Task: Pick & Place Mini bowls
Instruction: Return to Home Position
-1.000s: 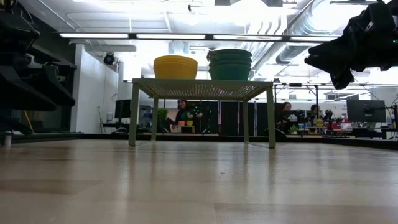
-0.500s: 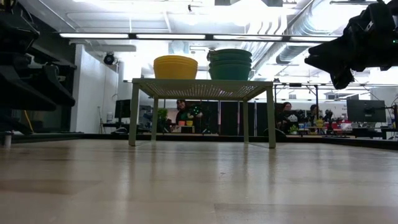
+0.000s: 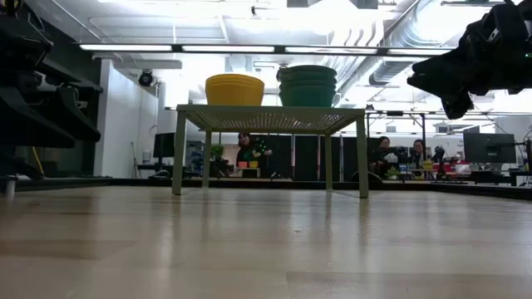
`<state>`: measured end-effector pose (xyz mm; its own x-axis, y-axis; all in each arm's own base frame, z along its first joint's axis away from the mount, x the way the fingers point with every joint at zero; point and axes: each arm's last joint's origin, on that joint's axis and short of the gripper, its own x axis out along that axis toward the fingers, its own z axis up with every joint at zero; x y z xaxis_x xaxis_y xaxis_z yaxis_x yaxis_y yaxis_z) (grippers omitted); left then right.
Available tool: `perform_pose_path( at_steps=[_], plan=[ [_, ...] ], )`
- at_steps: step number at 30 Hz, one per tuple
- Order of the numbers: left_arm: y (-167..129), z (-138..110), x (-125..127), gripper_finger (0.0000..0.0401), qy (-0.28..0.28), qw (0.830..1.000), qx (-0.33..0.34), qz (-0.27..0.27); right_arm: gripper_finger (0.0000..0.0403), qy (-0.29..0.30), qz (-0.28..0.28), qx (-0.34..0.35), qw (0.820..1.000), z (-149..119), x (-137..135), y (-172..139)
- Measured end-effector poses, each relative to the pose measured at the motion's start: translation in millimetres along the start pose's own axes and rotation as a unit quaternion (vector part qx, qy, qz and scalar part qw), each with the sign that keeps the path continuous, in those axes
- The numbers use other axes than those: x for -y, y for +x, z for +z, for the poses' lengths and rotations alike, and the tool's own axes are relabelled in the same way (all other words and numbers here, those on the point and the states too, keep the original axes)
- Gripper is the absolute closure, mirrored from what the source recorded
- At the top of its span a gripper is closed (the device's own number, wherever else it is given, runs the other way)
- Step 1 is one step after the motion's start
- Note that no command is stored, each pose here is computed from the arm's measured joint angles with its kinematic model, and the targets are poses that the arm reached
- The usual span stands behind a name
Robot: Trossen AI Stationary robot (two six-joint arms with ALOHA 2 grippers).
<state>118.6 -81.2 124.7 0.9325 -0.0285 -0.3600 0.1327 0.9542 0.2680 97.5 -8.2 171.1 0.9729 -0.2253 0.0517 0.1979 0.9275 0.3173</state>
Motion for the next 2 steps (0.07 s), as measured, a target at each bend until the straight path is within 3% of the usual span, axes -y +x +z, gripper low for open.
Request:
perform_pose_path(
  at_steps=[2],
  plan=[
    [0.0,0.0,0.0,0.0249,0.000,1.000,0.000,0.000,0.0270,0.000,0.000,0.000,1.000,0.0,0.0,0.0]
  ],
)
